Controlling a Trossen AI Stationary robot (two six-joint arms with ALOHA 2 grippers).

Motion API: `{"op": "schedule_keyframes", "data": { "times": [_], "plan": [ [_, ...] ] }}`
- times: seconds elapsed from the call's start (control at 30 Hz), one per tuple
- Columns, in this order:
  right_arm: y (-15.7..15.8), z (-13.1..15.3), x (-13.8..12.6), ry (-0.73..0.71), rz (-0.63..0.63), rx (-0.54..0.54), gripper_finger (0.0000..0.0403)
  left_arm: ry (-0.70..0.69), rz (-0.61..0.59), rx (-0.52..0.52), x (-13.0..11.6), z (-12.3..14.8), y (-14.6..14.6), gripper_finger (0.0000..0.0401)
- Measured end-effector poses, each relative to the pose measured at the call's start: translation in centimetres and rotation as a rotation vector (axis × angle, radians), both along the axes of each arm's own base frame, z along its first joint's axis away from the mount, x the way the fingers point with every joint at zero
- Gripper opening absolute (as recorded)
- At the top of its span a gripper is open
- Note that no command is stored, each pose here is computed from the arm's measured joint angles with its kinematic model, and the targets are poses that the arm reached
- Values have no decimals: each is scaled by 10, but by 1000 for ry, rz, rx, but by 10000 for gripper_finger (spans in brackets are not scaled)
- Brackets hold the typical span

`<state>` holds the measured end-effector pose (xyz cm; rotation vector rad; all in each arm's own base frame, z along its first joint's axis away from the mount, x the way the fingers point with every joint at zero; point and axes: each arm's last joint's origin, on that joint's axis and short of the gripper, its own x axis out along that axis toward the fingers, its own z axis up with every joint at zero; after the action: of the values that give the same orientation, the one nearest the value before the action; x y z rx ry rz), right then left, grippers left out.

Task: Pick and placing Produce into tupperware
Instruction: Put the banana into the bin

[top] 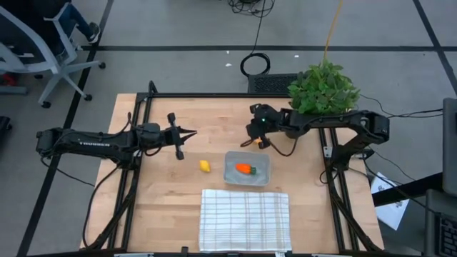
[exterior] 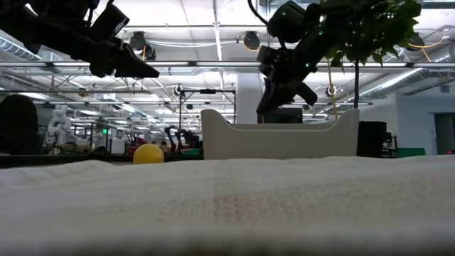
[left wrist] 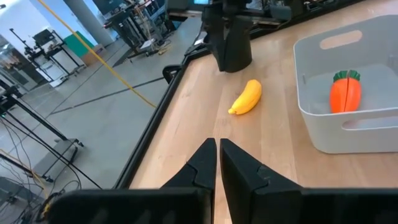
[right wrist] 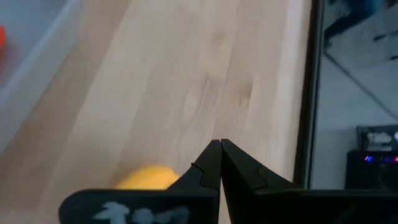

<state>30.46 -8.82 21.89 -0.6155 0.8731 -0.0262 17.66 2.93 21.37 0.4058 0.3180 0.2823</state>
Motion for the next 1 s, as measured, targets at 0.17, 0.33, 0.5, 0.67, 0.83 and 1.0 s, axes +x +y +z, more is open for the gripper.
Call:
{"op": "schedule_keyframes", "data": {
  "times": [0.17, 0.33, 0.5, 0.67, 0.83, 1.0],
  "plan": [
    [9, 6, 8, -85, 1, 11, 0, 0, 0, 0, 0, 0, 0, 26],
    [13, 18, 19, -129, -12, 43, 0, -1, 0, -1, 0, 0, 0, 26],
    [12, 22, 37, -94, -37, 86, 0, 8, 2, -11, 0, -1, 0, 26],
    [4, 21, 59, 112, -28, 100, 0, 18, -2, -15, -1, -2, 0, 26],
    [-16, 23, 62, 241, -38, 106, 0, 19, -4, -16, -1, -2, 0, 26],
    [-32, 23, 43, 327, -26, 191, 0, 25, -5, -18, -1, -3, 0, 26]
  ]
}}
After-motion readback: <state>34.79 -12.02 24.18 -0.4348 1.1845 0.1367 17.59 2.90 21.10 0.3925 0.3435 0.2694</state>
